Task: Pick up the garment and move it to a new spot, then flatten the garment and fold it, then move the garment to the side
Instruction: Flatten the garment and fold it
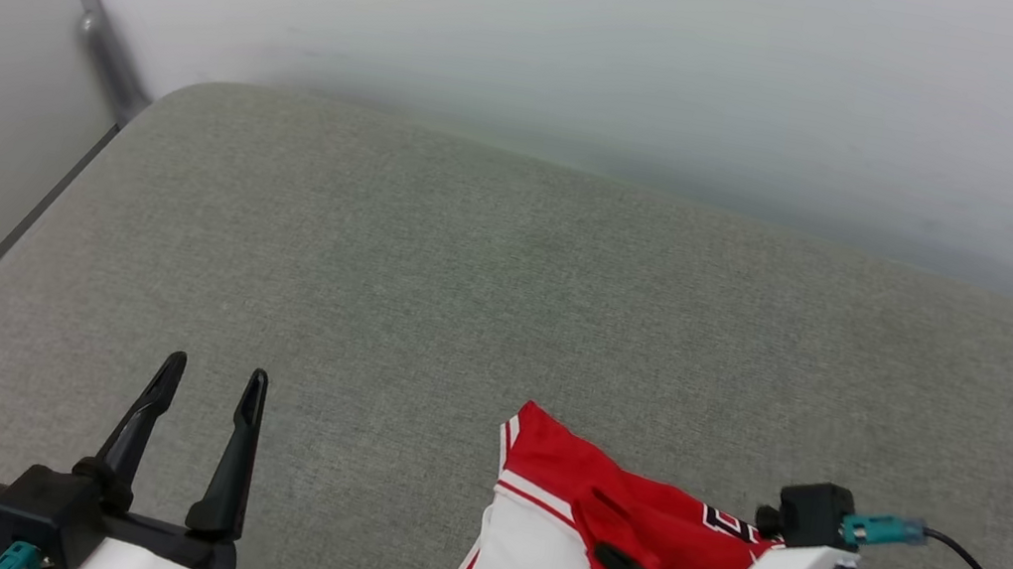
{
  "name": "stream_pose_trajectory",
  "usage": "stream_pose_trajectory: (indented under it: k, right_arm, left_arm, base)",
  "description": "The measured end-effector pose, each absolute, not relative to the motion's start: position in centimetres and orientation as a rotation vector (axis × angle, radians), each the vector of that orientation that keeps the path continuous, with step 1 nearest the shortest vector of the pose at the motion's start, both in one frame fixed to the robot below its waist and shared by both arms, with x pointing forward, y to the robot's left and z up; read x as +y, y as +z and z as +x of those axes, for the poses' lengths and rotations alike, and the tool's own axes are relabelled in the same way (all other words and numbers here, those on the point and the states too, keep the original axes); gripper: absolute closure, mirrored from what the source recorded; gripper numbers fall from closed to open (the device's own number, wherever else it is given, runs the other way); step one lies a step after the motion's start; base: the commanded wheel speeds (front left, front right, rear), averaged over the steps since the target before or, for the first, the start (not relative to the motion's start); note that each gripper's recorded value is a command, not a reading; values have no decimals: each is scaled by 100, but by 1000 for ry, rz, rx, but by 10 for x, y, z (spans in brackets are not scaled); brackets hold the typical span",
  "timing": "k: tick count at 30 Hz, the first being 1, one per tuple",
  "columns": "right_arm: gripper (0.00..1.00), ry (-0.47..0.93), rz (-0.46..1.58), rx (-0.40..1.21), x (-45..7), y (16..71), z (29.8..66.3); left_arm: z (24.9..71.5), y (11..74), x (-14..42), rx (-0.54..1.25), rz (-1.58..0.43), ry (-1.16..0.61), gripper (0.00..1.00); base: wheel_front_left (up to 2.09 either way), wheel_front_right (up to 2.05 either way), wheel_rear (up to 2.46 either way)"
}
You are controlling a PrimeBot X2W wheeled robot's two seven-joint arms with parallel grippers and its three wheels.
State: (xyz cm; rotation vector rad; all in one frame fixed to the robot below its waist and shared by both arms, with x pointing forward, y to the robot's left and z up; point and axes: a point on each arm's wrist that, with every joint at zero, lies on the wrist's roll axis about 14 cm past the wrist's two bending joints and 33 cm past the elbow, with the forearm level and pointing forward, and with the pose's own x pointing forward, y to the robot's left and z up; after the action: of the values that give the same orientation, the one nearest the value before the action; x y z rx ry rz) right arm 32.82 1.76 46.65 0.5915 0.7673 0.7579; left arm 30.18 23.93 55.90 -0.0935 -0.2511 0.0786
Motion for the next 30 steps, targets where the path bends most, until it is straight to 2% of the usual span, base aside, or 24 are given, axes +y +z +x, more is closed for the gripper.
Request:
stream_pose_trajectory:
  k: [4,15,16,17,25,30]
  right_arm:
    - [100,803,606,759,40,468,334]
    - [100,777,643,774,66,450,362]
    - [73,780,641,783,69,447,362]
    - [0,787,636,786,72,447,361]
    - [0,872,656,778,93,462,350]
    - [0,829,666,682,79,481,370]
  left_arm:
    - [299,557,241,-244,-95,88,0]
    - [296,555,248,-236,-92,115,0]
    - [296,554,248,-234,-92,116,0]
    - [296,554,248,-233,-92,116,0]
    - [301,553,245,-229,-92,102,0]
    - [306,555,237,-237,-93,68,0]
  base:
    - [0,0,0]
    - [0,0,0]
    - [0,0,0]
    - [0,0,0]
    - [0,0,0]
    - [0,0,0]
